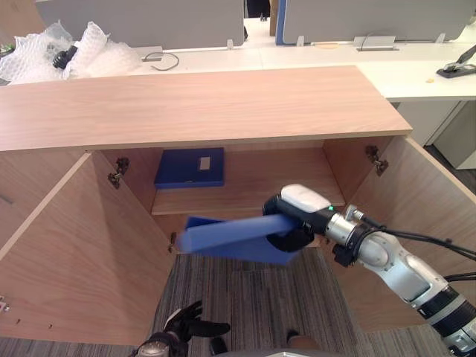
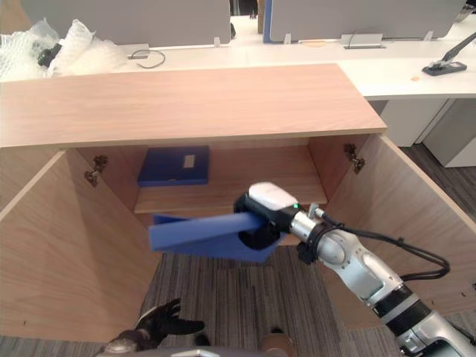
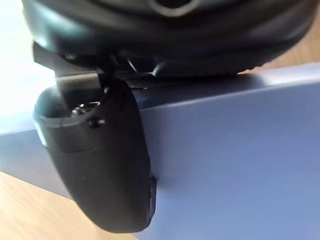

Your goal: Walk over to the cabinet, pick up the folder, carry it to the office cabinet, place the folder inside the office cabinet, then close the office cabinet door

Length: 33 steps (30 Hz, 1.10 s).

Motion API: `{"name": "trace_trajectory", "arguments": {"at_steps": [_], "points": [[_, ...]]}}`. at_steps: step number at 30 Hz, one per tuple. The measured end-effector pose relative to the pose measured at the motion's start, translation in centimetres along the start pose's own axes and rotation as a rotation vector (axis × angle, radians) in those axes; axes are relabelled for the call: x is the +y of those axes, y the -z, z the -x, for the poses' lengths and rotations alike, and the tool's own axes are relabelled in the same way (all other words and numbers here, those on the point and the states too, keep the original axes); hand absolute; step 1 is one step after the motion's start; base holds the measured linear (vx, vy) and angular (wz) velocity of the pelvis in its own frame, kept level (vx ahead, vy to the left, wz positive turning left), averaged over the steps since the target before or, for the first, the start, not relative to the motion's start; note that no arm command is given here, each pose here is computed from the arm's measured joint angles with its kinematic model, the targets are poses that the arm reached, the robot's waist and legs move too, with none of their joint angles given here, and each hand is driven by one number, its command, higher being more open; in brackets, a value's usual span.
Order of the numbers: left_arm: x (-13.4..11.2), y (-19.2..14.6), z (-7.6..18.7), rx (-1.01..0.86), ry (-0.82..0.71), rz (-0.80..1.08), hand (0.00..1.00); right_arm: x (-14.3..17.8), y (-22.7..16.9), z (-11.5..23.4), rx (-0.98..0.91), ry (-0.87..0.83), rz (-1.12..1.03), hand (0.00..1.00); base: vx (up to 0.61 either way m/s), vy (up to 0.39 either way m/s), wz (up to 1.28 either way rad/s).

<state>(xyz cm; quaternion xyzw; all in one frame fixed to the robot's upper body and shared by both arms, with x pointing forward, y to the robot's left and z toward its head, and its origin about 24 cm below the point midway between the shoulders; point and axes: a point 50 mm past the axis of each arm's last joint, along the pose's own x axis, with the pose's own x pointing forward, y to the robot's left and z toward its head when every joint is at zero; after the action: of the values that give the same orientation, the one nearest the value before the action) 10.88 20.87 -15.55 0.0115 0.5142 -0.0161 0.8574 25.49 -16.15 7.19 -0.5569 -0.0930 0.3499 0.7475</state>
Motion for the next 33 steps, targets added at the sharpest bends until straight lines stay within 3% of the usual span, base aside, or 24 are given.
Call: {"name": "trace_trajectory", "arguments": {"at_steps": [7, 10, 11, 16, 19, 23, 26, 28, 33], "points": [[0.6, 3.0, 0.7, 0.085, -0.167, 0.058, 1.0, 5.8, 4.4, 0.9, 0.229, -0.265, -0.004, 0.0, 0.01, 0.004, -0.02], [0.2, 3.6, 0.8, 0.097, -0.194, 0.114, 1.0, 7.0, 5.9, 1.2, 0.364, -0.168, -0.284, 0.0, 0.01, -0.004, 0.07], [0.1, 3.9, 0.9, 0.101, -0.201, 0.148, 1.0, 7.5, 6.7, 1.2, 0.434, -0.057, -0.516, 0.0, 0.03, -0.012, 0.16], [-0.7, 4.0, 0.8, 0.1, -0.223, 0.216, 1.0, 8.5, 8.4, 1.4, 0.535, 0.375, -1.225, 0.0, 0.06, -0.01, 0.21], [-0.5, 3.5, 0.8, 0.076, -0.258, 0.275, 1.0, 9.4, 7.7, 0.5, 0.501, 0.572, -1.597, 0.0, 0.05, -0.05, 0.18], [-0.4, 2.7, 0.9, 0.025, -0.307, 0.332, 1.0, 9.8, 5.8, -1.5, 0.421, 0.678, -1.913, 0.0, 0.0, -0.099, 0.13], [-0.5, 2.3, 1.2, -0.015, -0.322, 0.351, 1.0, 8.2, 4.0, -3.6, 0.273, 0.727, -2.103, 0.0, 0.0, -0.116, 0.02], [-0.7, 2.1, 1.4, -0.036, -0.329, 0.357, 1.0, 4.9, 3.4, -5.2, 0.094, 0.78, -2.184, 0.0, 0.01, -0.112, -0.12], [-1.5, 0.7, 1.3, -0.097, -0.29, 0.324, 1.0, -3.0, 6.1, -5.2, -0.036, 0.968, -2.103, 0.0, 0.06, 0.001, 0.09]]}}
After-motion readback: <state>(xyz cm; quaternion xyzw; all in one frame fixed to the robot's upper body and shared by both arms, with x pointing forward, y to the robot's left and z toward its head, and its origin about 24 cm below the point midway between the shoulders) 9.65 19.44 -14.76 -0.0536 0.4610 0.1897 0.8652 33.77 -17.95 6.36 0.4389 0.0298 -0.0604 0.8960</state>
